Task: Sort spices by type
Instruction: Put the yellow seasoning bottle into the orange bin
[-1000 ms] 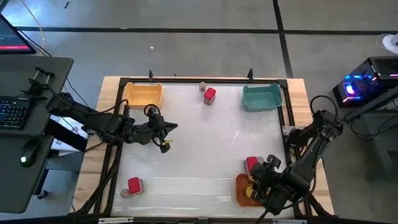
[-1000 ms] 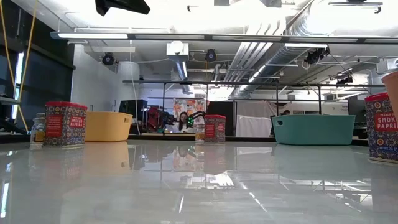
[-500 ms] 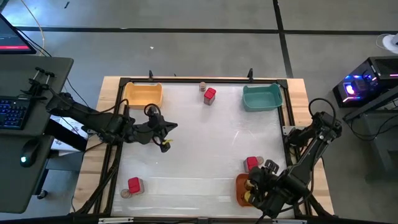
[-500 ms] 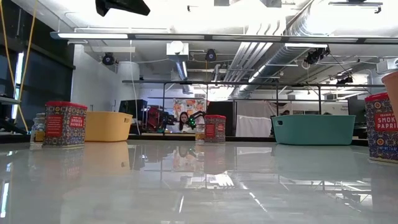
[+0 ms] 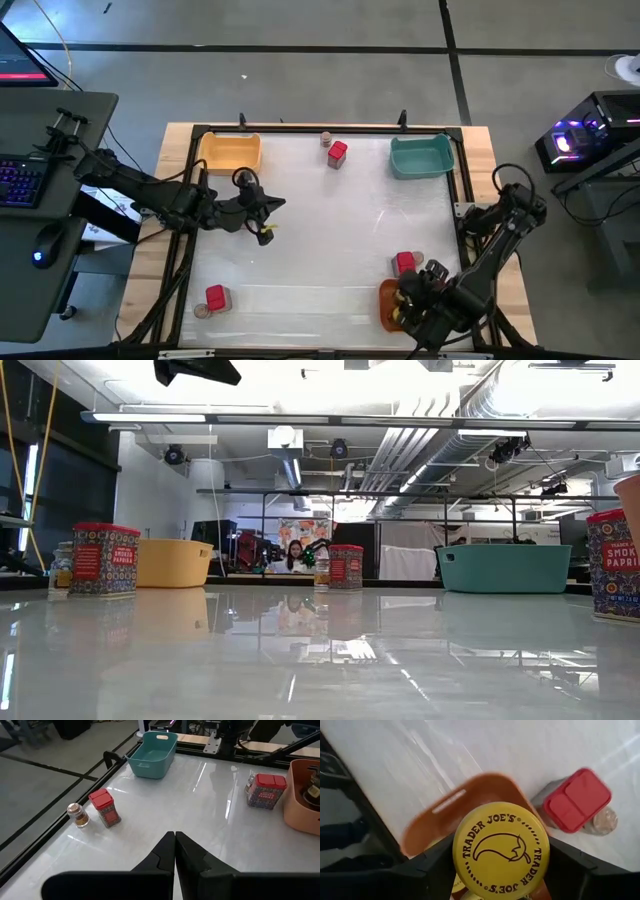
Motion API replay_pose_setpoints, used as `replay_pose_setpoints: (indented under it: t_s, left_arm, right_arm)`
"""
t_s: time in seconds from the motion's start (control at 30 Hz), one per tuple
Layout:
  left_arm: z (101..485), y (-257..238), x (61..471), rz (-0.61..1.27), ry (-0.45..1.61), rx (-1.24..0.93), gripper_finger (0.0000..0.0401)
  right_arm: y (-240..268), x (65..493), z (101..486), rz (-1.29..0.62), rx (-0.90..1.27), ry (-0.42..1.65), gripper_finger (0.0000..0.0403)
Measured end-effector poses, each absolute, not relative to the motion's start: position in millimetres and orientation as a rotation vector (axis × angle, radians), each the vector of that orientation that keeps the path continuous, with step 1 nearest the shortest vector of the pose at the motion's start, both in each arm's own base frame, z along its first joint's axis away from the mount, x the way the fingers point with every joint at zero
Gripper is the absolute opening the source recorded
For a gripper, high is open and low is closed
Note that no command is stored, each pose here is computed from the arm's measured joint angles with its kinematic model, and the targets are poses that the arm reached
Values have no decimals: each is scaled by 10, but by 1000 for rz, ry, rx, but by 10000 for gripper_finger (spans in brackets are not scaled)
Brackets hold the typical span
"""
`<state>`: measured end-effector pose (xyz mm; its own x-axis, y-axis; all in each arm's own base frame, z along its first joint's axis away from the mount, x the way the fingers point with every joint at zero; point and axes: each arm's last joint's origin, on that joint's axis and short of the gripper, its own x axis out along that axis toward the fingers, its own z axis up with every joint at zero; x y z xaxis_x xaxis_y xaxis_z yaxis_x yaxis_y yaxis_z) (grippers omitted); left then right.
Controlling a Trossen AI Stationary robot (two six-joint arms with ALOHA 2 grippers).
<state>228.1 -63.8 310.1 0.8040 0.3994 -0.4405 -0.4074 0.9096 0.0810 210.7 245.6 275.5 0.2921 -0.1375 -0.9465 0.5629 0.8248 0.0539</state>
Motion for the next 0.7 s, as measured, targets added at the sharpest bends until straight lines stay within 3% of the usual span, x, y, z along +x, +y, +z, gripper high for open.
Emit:
replay_pose_setpoints:
  t_s: [0.27,0.7]
  left_arm:
    - [3101,-638,2281,428,471,-3,0]
    - [3101,-639,2281,422,476,17,0]
  right_arm:
    - [2461,2241,2604,-532,420,1220,242]
    - [2383,2300,2591,-707,624,1215,243]
